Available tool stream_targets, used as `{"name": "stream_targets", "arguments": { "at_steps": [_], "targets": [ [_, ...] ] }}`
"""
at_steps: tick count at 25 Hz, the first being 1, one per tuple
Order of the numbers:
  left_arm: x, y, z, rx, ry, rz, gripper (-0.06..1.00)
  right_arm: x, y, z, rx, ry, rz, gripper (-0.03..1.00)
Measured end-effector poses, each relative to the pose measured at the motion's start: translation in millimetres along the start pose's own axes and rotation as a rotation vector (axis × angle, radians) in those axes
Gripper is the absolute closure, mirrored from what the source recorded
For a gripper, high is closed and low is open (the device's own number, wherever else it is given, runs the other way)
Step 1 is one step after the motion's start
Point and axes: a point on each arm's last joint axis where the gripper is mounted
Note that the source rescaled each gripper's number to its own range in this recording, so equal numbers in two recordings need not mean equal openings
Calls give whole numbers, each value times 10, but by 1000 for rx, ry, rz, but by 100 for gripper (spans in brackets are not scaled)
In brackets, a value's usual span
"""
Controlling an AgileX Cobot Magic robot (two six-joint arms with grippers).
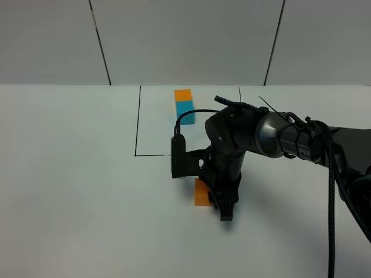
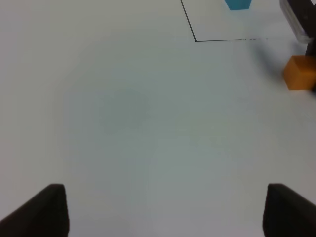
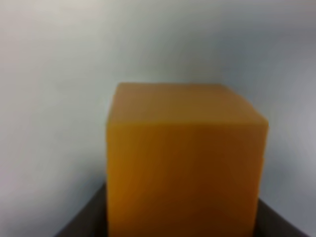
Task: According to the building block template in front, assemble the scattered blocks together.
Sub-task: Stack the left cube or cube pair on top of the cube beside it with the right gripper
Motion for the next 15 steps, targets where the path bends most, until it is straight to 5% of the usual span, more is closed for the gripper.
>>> {"name": "stream_targets", "arguments": {
  "at_steps": [9,15],
  "targets": [
    [0,0,0,0,0,0,26,19,-1,13,16,121,-20,96],
    [0,0,0,0,0,0,26,114,-254,-133,-5,569,-65,96]
  ]
}}
Point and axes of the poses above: a point on each arm's last joint axis where the gripper is mounted, y pointing out along that axis toward the gripper, z along the wrist's bending axis when the last joint is at zero, x = y × z, and after that the axes turned 6 degrees about y, right-handed
